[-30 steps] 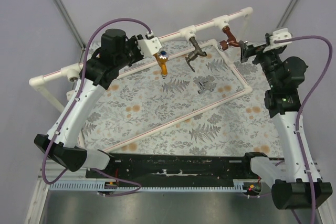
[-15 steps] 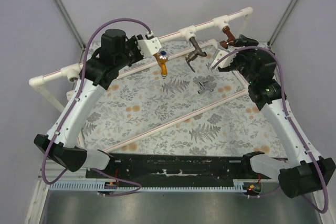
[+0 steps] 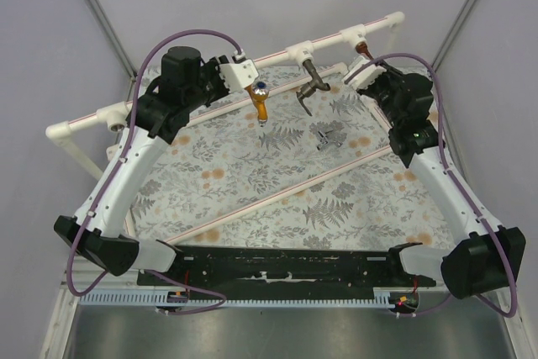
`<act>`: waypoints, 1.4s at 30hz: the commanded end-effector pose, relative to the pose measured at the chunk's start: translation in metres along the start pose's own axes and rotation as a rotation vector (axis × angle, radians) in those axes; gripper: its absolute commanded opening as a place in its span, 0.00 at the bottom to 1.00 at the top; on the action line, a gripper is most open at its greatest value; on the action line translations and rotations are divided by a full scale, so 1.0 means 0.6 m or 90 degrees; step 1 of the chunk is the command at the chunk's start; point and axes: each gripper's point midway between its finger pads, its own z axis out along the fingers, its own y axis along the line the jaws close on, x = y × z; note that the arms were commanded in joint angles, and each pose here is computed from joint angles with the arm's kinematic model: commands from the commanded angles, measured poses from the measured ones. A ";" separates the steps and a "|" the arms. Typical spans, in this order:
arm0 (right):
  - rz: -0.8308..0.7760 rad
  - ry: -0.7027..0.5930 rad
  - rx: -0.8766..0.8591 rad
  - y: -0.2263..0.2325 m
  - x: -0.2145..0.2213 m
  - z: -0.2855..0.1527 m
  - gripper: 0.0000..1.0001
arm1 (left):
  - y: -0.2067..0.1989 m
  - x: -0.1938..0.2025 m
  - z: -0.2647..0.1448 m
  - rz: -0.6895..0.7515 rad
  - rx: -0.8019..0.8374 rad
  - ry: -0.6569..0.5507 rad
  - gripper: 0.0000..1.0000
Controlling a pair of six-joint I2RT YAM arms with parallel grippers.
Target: Install the water faucets
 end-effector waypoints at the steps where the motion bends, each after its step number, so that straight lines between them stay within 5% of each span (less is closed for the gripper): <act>1: 0.433 -0.093 0.086 -0.041 -0.069 0.002 0.25 | -0.072 0.007 -0.024 -0.113 0.087 0.015 0.02; 9: 1.345 -0.198 0.201 -0.065 -0.048 0.002 0.29 | -0.070 0.007 -0.025 -0.112 0.085 0.015 0.02; 11: 1.498 -0.247 0.214 -0.066 -0.030 0.011 0.32 | -0.071 0.008 -0.024 -0.111 0.086 0.016 0.02; 14: 1.573 -0.297 0.229 -0.076 -0.020 0.015 0.42 | -0.068 0.007 -0.026 -0.113 0.082 0.015 0.02; 20: 1.383 -0.263 0.252 -0.085 -0.015 -0.023 0.75 | -0.068 0.008 -0.026 -0.114 0.080 0.018 0.02; 29: 0.814 -0.104 0.244 -0.095 0.012 -0.111 0.84 | -0.069 0.006 -0.025 -0.113 0.084 0.016 0.02; 36: 0.248 -0.051 0.059 -0.068 -0.003 -0.123 0.91 | -0.069 0.005 -0.025 -0.113 0.085 0.013 0.02; 42: 0.020 -0.042 -0.038 -0.039 0.004 -0.111 0.97 | -0.069 0.004 -0.027 -0.112 0.086 0.011 0.02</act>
